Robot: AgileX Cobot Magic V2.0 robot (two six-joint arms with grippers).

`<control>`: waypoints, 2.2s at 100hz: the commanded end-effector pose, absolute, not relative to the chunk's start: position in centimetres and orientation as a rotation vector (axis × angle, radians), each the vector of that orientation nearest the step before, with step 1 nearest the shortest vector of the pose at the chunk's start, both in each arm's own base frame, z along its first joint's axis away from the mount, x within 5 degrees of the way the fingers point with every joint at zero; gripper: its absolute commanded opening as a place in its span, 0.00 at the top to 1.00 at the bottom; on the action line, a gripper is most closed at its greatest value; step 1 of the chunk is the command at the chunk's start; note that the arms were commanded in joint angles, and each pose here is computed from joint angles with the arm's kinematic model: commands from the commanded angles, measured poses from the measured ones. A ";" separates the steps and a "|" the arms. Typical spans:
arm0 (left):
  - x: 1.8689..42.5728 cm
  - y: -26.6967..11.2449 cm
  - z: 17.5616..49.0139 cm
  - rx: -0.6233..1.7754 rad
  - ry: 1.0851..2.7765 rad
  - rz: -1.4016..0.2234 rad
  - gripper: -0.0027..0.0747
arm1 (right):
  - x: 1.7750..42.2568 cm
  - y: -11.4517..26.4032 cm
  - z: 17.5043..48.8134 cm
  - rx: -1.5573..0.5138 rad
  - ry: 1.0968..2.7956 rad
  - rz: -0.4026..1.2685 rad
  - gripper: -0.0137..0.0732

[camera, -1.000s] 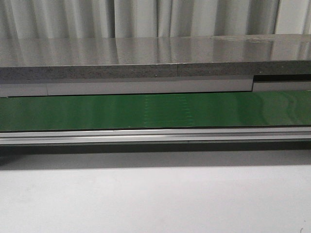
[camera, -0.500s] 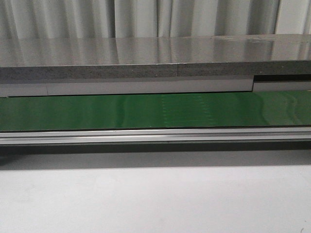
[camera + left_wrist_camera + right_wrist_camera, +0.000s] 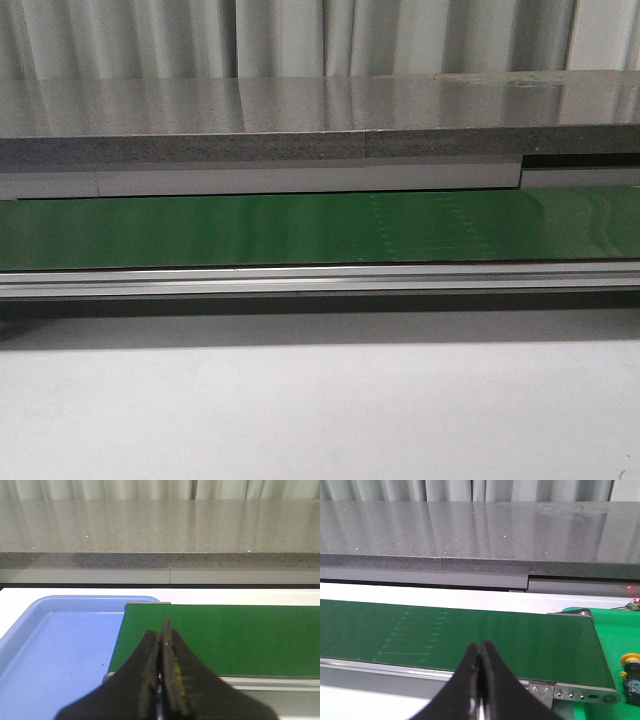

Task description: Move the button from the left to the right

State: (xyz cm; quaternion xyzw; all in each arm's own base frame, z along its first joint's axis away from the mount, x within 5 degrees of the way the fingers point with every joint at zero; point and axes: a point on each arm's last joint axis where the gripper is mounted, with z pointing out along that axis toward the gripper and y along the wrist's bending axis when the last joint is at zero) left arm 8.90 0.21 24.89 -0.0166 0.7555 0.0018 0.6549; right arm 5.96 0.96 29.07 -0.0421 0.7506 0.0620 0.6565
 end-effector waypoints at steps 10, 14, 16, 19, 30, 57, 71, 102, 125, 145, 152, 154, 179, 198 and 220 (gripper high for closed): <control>9.1 0.3 26.5 -0.053 1.616 0.008 0.99 | 6.0 0.9 30.5 -0.088 1.608 0.142 0.92; 9.1 0.3 26.5 -0.053 1.616 0.008 0.99 | 6.0 0.9 30.5 -0.088 1.608 0.142 0.92; 9.1 0.3 26.5 -0.053 1.616 0.008 0.99 | 6.0 0.9 30.5 -0.088 1.608 0.142 0.92; 9.1 0.3 26.5 -0.053 1.616 0.008 0.99 | 6.0 0.9 30.5 -0.088 1.608 0.142 0.92; 9.1 0.3 26.5 -0.053 1.616 0.008 0.99 | 6.0 0.9 30.5 -0.088 1.608 0.142 0.92; 9.1 0.3 26.5 -0.053 1.616 0.008 0.99 | 6.1 0.9 30.0 -0.094 1.618 0.131 0.92; 9.1 0.3 26.5 -0.053 1.616 0.008 0.99 | 6.0 0.8 28.5 -0.109 1.629 0.106 0.92; 9.1 0.3 26.5 -0.053 1.616 0.008 0.99 | 5.4 0.5 24.8 -0.071 1.547 0.077 0.92; 9.1 0.3 26.5 -0.053 1.616 0.008 0.99 | 5.1 0.3 22.6 -0.046 1.536 0.052 0.92; 9.1 0.3 26.5 -0.053 1.616 0.008 0.99 | 5.3 0.3 21.0 -0.043 1.526 0.051 0.92; 9.1 0.3 26.5 -0.053 1.616 0.008 0.99 | 5.4 0.3 20.7 -0.042 1.508 0.051 0.92; 9.1 0.3 26.5 -0.053 1.616 0.008 0.99 | 5.4 0.3 20.7 -0.042 1.504 0.051 0.92; 9.1 0.3 26.5 -0.053 1.616 0.008 0.99 | 5.4 0.3 20.8 -0.042 1.491 0.051 0.92; 9.1 0.3 26.5 -0.053 1.616 0.008 0.99 | 5.4 0.3 20.8 -0.042 1.492 0.051 0.92; 9.1 0.3 26.5 -0.053 1.616 0.008 0.99 | 5.4 0.3 20.8 -0.042 1.492 0.051 0.92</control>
